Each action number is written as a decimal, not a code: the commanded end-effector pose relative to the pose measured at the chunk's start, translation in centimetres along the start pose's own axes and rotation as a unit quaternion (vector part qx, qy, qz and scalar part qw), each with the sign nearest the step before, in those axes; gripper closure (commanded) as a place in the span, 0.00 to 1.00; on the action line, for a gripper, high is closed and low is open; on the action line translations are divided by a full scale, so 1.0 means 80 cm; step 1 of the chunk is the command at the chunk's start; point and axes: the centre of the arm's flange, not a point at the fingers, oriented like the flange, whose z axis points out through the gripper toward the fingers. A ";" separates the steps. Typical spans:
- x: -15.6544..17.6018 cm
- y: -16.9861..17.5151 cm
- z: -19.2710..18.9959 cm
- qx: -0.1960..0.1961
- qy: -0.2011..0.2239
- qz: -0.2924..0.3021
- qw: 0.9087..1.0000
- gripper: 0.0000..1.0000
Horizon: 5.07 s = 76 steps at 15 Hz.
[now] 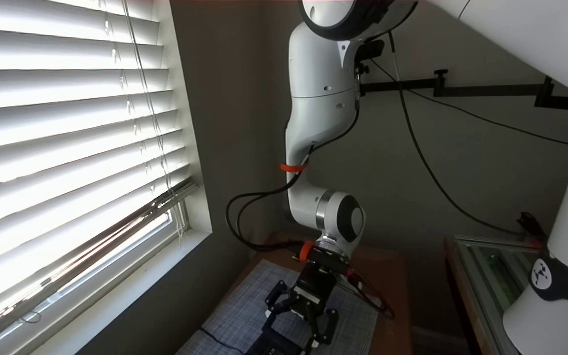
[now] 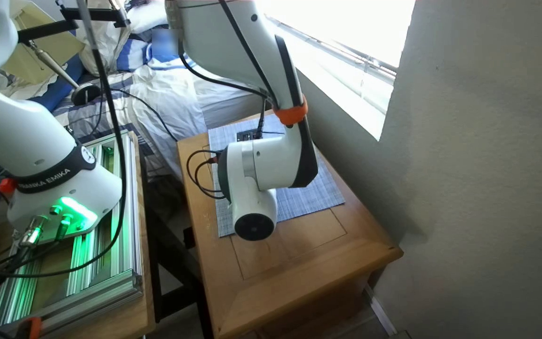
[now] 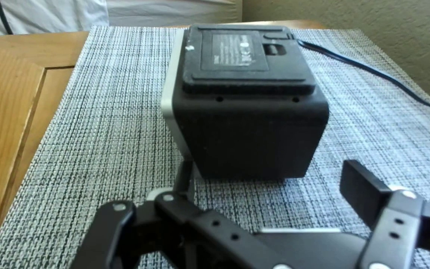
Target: Flip the black device over
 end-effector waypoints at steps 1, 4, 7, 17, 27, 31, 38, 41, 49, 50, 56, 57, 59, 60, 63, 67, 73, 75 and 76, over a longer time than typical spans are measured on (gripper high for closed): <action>0.009 -0.006 0.006 0.003 -0.011 0.013 1.000 0.00; 0.009 -0.002 0.010 -0.005 -0.015 0.016 1.000 0.00; 0.007 0.000 0.012 -0.010 -0.020 0.014 1.000 0.00; 0.008 0.009 0.007 -0.020 -0.015 0.011 1.000 0.00; 0.006 0.018 0.016 -0.024 -0.035 0.020 0.999 0.00; 0.006 0.023 0.018 -0.020 -0.046 0.027 0.998 0.00; 0.013 0.020 0.028 0.007 -0.066 0.034 0.997 0.00; 0.017 0.020 0.034 0.015 -0.075 0.041 0.996 0.00; 0.020 0.014 0.041 0.044 -0.089 0.050 0.994 0.00; 0.021 0.014 0.042 0.043 -0.091 0.051 0.994 0.00; 0.028 0.013 0.046 0.033 -0.090 0.066 0.993 0.00; 0.029 0.012 0.047 0.031 -0.090 0.068 0.993 0.00; 0.030 0.011 0.049 0.027 -0.089 0.070 0.993 0.00; 0.031 0.011 0.050 0.024 -0.089 0.072 0.993 0.00; 0.031 0.011 0.054 0.012 -0.088 0.069 0.994 0.00; 0.030 0.010 0.054 0.009 -0.084 0.067 0.994 0.04; 0.024 0.010 0.046 0.010 -0.075 0.064 0.995 0.38; 0.016 0.010 0.042 0.006 -0.068 0.059 0.996 0.38; 0.011 0.010 0.040 0.003 -0.064 0.056 0.996 0.38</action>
